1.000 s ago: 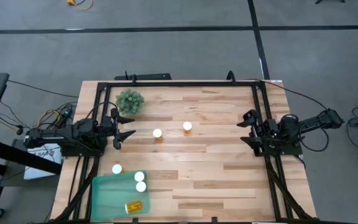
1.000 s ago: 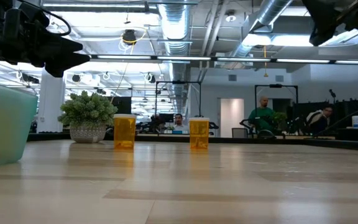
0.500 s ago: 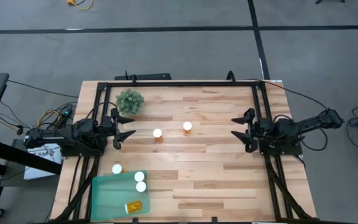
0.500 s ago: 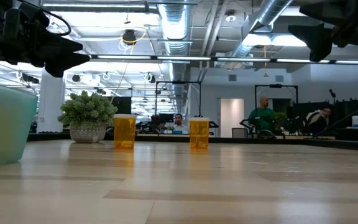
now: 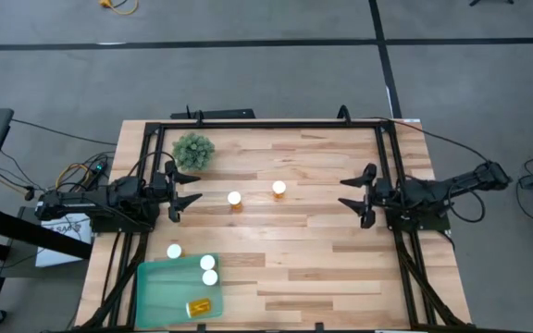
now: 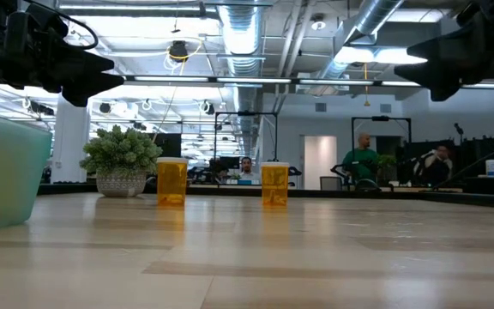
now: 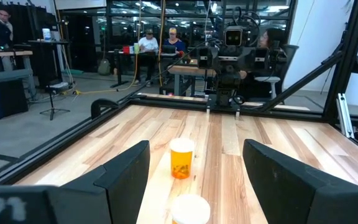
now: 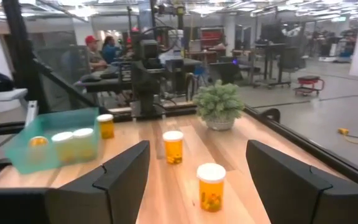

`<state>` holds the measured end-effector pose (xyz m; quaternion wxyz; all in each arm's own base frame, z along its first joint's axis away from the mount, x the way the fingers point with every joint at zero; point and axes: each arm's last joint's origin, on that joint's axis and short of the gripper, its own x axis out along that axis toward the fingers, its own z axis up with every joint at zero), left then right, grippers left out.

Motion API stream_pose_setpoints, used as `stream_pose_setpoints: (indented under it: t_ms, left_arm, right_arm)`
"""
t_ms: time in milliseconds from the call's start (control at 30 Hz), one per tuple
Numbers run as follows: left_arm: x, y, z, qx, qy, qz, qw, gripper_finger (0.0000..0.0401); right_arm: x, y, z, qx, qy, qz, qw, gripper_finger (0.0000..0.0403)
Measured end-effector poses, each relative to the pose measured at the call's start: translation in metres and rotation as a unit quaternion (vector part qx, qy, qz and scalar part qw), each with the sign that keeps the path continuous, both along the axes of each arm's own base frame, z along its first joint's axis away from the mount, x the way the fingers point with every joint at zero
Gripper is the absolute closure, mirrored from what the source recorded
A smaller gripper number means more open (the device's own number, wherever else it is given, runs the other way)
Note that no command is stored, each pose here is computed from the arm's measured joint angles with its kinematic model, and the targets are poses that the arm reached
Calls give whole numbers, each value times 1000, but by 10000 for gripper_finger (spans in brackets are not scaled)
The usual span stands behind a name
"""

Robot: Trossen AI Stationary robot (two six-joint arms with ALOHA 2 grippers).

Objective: Pick and place pill bottles into a basket
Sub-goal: Put the middle yellow pill bottle into the green bin

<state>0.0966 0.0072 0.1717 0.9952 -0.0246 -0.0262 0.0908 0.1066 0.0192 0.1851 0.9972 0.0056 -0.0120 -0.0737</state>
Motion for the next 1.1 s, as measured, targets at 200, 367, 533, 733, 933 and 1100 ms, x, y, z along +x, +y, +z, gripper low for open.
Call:
stream_pose_setpoints:
  t_ms: [200,367,533,733,933,1100]
  left_arm:
    - [0,0,0,-1,0,0,1000,153]
    - [0,0,0,0,0,0,1000,153]
    - [0,0,0,2,0,0,1000,153]
    - [0,0,0,2,0,0,1000,153]
    - [0,0,0,0,0,0,1000,153]
    - [0,0,0,-1,0,0,1000,153]
  right_arm:
    - [0,3,0,4,-16,29,999,143]
    - [-1,4,-5,8,-49,49,998,143]
    - [-1,4,-4,8,-52,48,997,143]
    - [0,3,-11,19,-19,41,999,143]
    - [1,2,-12,27,-17,37,999,143]
    - [1,2,-18,24,13,37,999,143]
